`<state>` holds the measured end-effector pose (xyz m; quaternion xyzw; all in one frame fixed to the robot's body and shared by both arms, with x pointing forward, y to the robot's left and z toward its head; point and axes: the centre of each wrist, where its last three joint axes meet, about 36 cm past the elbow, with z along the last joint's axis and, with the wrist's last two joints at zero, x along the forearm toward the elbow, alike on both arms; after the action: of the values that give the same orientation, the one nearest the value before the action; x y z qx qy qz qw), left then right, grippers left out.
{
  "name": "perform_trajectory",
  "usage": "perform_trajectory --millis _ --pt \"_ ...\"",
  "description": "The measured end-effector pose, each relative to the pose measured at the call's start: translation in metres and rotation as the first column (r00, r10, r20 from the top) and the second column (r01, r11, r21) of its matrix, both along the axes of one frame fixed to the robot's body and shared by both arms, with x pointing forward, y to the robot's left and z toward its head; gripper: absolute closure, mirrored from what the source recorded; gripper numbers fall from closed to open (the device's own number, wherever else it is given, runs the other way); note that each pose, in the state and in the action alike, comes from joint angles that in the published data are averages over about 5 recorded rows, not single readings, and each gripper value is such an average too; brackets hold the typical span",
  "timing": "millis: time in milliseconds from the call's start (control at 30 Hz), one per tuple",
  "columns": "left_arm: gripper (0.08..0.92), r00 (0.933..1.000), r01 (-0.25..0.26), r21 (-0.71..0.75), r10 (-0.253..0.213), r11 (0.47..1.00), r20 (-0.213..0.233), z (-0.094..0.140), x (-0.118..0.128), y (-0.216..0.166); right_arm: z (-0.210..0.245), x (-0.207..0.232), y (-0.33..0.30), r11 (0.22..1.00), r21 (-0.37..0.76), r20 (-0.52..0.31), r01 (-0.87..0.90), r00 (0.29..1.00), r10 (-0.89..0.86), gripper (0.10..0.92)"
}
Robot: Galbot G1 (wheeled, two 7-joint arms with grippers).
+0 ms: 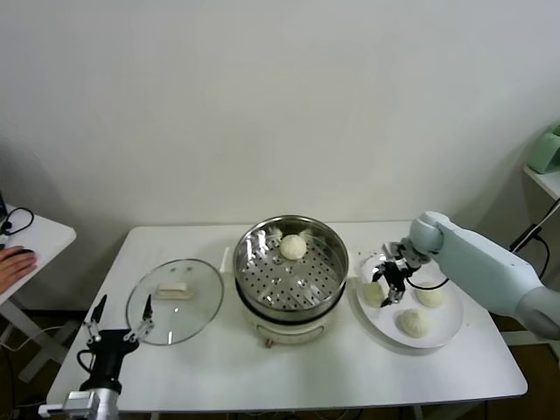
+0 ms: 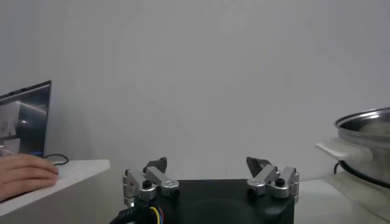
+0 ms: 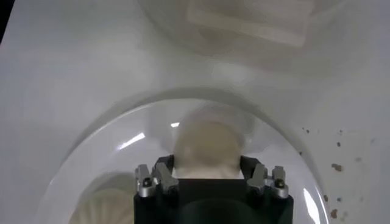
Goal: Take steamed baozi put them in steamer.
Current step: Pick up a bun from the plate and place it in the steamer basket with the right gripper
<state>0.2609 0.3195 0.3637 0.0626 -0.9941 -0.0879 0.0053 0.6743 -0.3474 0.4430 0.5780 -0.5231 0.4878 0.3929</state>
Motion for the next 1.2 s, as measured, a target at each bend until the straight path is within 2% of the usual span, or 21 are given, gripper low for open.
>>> perform_trajectory --millis 333,533,900,1067,1200 --pt "0.177 1.0000 -0.007 0.000 0.007 1.000 -0.006 0.000 0.000 0.000 0.014 0.002 -0.006 0.999 0.028 0.011 0.023 1.000 -0.023 0.374" --pt "0.177 1.0000 -0.008 0.001 0.008 1.000 -0.004 0.001 0.000 0.000 0.040 0.005 -0.015 0.997 0.053 0.022 0.048 0.999 -0.049 0.377" --pt "0.177 1.0000 -0.004 0.003 0.004 1.000 -0.003 0.002 -0.001 0.000 0.157 0.030 -0.020 0.982 0.159 0.074 0.102 0.991 -0.115 0.370" --pt "0.177 1.0000 0.003 0.006 -0.003 1.000 0.003 0.004 0.001 -0.002 0.213 0.036 0.002 0.967 0.234 0.085 0.097 0.989 -0.119 0.372" --pt "0.177 0.9999 0.011 0.010 -0.011 1.000 0.006 0.006 0.003 -0.004 0.239 0.035 0.032 0.956 0.283 0.073 0.076 0.992 -0.100 0.371"
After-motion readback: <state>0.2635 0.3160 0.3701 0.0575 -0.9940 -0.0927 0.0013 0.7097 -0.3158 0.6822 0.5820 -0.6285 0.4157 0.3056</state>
